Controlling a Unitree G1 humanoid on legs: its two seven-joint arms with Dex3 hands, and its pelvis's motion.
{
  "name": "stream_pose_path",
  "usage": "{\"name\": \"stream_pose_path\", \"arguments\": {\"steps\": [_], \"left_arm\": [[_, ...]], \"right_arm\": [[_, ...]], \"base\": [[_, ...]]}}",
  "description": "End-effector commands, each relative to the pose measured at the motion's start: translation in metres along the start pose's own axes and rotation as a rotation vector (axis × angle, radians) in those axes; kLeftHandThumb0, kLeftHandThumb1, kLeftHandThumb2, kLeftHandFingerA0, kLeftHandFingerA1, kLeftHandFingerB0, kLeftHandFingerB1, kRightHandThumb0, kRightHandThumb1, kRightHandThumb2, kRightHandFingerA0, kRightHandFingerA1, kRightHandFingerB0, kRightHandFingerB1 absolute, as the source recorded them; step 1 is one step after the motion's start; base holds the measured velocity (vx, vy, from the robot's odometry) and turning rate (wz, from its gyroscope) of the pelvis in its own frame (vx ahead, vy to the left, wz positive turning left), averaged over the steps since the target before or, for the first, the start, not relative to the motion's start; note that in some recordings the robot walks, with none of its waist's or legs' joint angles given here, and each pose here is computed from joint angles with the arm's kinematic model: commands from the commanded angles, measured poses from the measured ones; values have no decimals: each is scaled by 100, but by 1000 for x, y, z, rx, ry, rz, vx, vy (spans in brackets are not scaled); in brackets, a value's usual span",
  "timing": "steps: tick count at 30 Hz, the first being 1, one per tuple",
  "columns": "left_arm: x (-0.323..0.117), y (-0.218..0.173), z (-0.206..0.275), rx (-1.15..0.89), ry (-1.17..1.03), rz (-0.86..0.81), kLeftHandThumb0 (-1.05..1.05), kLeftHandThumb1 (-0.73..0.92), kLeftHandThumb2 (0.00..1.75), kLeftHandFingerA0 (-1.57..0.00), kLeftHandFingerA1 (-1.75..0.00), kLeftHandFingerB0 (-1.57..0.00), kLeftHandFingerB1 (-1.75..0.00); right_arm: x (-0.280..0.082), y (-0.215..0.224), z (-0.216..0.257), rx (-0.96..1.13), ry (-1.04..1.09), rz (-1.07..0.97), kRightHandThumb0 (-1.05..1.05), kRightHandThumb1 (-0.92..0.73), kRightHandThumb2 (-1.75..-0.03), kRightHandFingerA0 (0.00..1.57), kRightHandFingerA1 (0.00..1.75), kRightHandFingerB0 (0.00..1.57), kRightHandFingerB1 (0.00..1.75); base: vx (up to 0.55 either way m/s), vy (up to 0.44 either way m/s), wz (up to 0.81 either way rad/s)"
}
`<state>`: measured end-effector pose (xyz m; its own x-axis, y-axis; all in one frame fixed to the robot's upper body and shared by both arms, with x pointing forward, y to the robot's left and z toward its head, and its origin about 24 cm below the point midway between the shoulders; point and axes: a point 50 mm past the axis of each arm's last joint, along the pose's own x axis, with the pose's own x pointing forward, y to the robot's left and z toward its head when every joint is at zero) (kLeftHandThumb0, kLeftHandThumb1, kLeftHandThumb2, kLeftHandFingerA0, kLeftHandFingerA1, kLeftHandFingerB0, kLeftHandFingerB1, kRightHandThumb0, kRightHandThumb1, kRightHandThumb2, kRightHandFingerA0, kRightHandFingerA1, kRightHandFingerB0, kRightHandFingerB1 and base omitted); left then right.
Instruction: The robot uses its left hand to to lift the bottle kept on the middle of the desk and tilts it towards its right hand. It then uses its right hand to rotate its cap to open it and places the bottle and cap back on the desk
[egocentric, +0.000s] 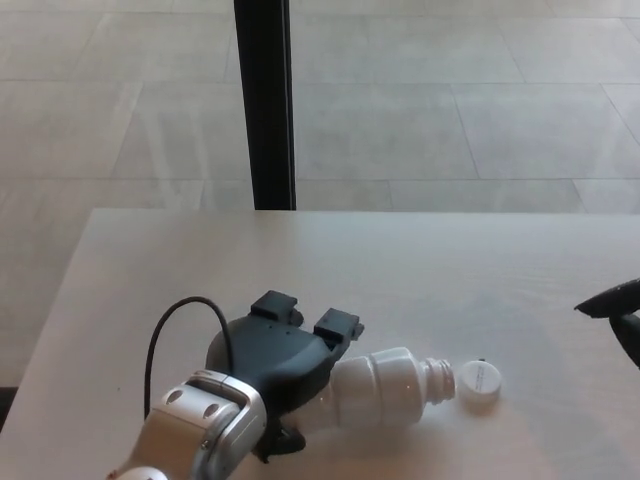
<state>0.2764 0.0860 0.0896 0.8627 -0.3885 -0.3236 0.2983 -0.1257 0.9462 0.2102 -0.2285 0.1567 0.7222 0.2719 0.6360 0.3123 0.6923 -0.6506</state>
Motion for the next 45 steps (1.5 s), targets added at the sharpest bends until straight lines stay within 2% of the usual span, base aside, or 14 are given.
{"name": "stream_pose_path", "arguments": {"steps": [1, 2, 13, 17, 22, 24, 26, 32, 36, 37, 41, 42, 44, 45], "left_arm": [[-12, 4, -31, 187, 246, 11, -62, 47, 87, -57, -72, -50, -62], [-13, 3, -32, 189, 250, 17, -56, 59, 58, -53, -69, -54, -51], [-26, -27, -29, 142, 266, 30, -67, 48, 90, -42, -76, -56, -66], [-27, -27, -29, 94, 269, 45, -63, 58, 60, -39, -82, -55, -55], [-34, -28, -35, -27, 292, 72, -67, 49, 79, -20, -65, -33, -53], [-58, -25, -66, -143, 372, 77, -76, 50, 88, 0, -37, -2, -31], [-81, -28, -100, -160, 454, 110, -94, 61, 95, 0, -29, 0, -9], [-125, -33, -154, -438, 643, 264, -87, 56, 85, 0, -24, 0, 0], [-169, -41, -194, -470, 826, 345, -89, 59, 89, 0, -28, 0, 0], [-193, -49, -212, -513, 922, 345, -104, 64, 90, 0, -37, 0, -7], [-252, -78, -243, -548, 1143, 401, -94, 54, 85, 0, -59, 0, -46], [-275, -91, -248, -591, 1229, 435, -86, 79, 52, 0, -23, 0, -3], [-298, -107, -249, -637, 1327, 479, -85, 83, 52, 0, -26, 0, 0], [-304, -111, -250, -662, 1347, 513, -90, 55, 88, 0, -61, 0, -48]], "right_arm": [[-11, -25, -6, 77, 71, -189, -33, -74, -68, 87, 154, 72, 62], [-11, -26, -6, 81, 68, -199, -34, -71, -66, 81, 152, 66, 57], [-12, -30, -4, 124, 80, -234, -38, -71, -65, 73, 158, 59, 55], [-13, -30, -4, 126, 84, -233, -39, -71, -65, 74, 158, 59, 55], [-18, -33, -4, 99, 76, -248, -46, -72, -65, 73, 141, 48, 52], [-30, -49, -16, 16, 203, -200, -64, -77, -63, 47, 110, 19, 41], [-48, -68, -36, -49, 388, -146, -73, -78, -63, 14, 87, 4, 31], [-82, -105, -59, -260, 629, -157, -79, -61, -100, 3, 68, 3, 34], [-112, -134, -74, -312, 786, -235, -77, -73, -67, 0, 88, 5, 29], [-134, -152, -81, -344, 890, -280, -78, -62, -102, 3, 62, 0, 31], [-189, -182, -89, -352, 1140, -433, -94, -69, -102, 0, 33, 0, 15], [-213, -190, -90, -392, 1258, -487, -89, -65, -103, 0, 39, 6, 26], [-240, -193, -90, -345, 1355, -589, -89, -66, -103, 0, 36, 0, 21], [-247, -193, -89, -345, 1370, -599, -80, -80, -70, 0, 3, 0, 22]], "base": [[0, 0, 0], [0, 0, 0], [0, 0, 0], [0, 0, 0], [0, 0, 0], [0, 0, 0], [0, 0, 0], [0, 0, 0], [0, 0, 0], [0, 0, 0], [0, 0, 0], [0, 0, 0], [0, 0, 0], [0, 0, 0]]}}
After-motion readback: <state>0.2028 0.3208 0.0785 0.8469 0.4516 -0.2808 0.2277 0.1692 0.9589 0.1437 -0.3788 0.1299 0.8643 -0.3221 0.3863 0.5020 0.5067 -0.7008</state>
